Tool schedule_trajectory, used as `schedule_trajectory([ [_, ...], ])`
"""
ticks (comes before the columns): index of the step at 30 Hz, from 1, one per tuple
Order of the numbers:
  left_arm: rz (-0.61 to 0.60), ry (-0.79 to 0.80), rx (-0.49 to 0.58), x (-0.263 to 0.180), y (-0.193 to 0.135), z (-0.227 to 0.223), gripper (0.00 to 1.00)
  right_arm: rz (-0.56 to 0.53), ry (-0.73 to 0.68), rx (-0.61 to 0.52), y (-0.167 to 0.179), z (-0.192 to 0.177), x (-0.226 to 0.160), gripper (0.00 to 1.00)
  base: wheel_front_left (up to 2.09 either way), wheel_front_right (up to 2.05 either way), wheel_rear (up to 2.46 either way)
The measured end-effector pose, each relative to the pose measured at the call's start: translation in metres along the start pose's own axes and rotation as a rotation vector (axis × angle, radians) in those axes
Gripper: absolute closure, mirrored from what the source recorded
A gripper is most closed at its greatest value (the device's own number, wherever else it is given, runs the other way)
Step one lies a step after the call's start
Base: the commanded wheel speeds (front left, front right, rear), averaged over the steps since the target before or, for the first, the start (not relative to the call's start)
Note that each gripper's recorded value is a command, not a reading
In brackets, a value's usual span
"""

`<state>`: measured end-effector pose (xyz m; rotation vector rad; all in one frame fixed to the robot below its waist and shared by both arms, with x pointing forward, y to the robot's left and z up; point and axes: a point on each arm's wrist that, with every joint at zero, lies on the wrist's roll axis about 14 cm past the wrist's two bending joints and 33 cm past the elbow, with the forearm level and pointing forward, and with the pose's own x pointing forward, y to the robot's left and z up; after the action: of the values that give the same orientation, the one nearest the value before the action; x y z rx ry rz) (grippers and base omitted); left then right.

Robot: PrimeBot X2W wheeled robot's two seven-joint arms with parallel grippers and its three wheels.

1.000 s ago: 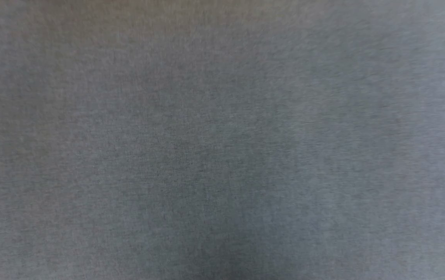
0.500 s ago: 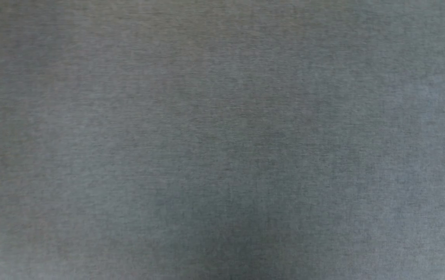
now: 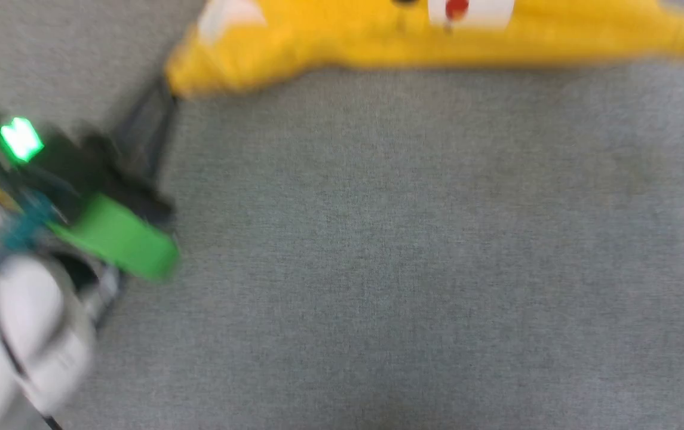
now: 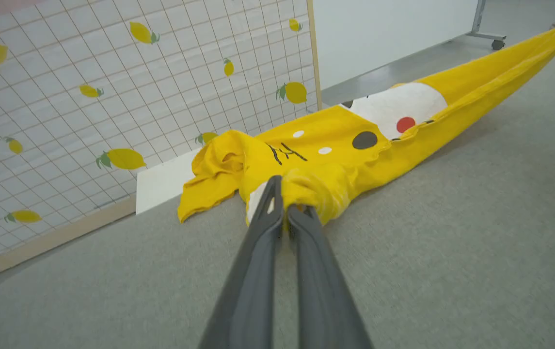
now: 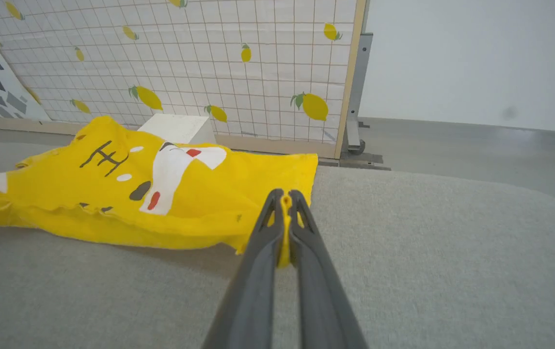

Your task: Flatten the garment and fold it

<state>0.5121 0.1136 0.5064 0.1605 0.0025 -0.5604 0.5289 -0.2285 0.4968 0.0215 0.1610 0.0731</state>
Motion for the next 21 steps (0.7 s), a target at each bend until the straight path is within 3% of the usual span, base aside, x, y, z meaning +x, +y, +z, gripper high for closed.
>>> schedule_trajectory([
  [10, -0.024, 0.491, -0.209, -0.113, -0.076, -0.092, 1.0, -0.123, 0.186, 0.102, -0.013, -0.063, -0.096, 1.0, 0.0, 0.0, 0.0],
  [15, -0.028, 0.715, -0.321, -0.163, -0.103, -0.12, 1.0, -0.16, 0.292, 0.085, -0.017, -0.092, -0.135, 1.0, 0.0, 0.0, 0.0],
  [21, -0.017, 0.877, -0.422, -0.204, -0.121, -0.132, 1.0, -0.16, 0.426, 0.069, -0.013, -0.123, -0.173, 1.0, 0.0, 0.0, 0.0],
])
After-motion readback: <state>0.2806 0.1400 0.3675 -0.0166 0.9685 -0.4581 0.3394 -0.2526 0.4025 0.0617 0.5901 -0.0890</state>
